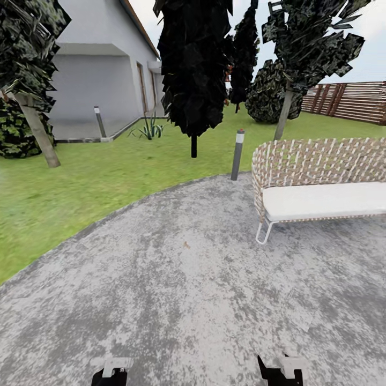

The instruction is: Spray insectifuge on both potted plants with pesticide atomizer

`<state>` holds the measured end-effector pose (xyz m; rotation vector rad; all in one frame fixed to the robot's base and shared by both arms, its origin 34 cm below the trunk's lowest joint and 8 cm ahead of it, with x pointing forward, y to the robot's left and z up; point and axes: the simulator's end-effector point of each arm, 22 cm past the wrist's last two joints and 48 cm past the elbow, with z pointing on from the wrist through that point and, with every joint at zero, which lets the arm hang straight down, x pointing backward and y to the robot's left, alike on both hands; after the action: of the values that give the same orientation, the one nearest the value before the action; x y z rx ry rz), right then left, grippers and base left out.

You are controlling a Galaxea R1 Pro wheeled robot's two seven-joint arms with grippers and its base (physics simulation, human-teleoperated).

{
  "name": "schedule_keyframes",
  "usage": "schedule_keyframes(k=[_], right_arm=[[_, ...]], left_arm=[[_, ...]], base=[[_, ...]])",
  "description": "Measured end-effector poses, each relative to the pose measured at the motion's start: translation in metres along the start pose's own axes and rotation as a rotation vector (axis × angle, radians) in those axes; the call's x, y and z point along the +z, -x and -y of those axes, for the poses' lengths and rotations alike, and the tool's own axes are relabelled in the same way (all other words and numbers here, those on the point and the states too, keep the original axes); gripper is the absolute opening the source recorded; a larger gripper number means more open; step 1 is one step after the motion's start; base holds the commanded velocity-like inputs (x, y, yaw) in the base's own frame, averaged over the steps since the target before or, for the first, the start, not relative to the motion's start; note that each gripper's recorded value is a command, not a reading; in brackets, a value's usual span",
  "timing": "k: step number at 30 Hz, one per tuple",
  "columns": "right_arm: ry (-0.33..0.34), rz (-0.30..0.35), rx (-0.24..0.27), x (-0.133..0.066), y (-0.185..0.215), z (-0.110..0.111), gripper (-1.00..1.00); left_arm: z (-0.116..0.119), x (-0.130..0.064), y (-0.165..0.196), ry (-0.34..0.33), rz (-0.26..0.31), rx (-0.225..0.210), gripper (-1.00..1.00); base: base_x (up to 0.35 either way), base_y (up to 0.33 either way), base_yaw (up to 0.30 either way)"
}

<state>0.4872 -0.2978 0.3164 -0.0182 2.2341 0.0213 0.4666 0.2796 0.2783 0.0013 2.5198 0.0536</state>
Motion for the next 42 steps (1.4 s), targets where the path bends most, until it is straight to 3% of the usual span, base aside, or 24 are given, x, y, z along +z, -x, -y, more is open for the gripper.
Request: schedule_keyframes(k=[42], right_arm=[[0.0,0.0,0.0,0.0,0.0,-0.0001,1.0]], left_arm=[[-0.0001,0.0,-0.0001,0.0,-0.001,0.001,-1.0]], base=[[0.0,0.0,-0.3]])
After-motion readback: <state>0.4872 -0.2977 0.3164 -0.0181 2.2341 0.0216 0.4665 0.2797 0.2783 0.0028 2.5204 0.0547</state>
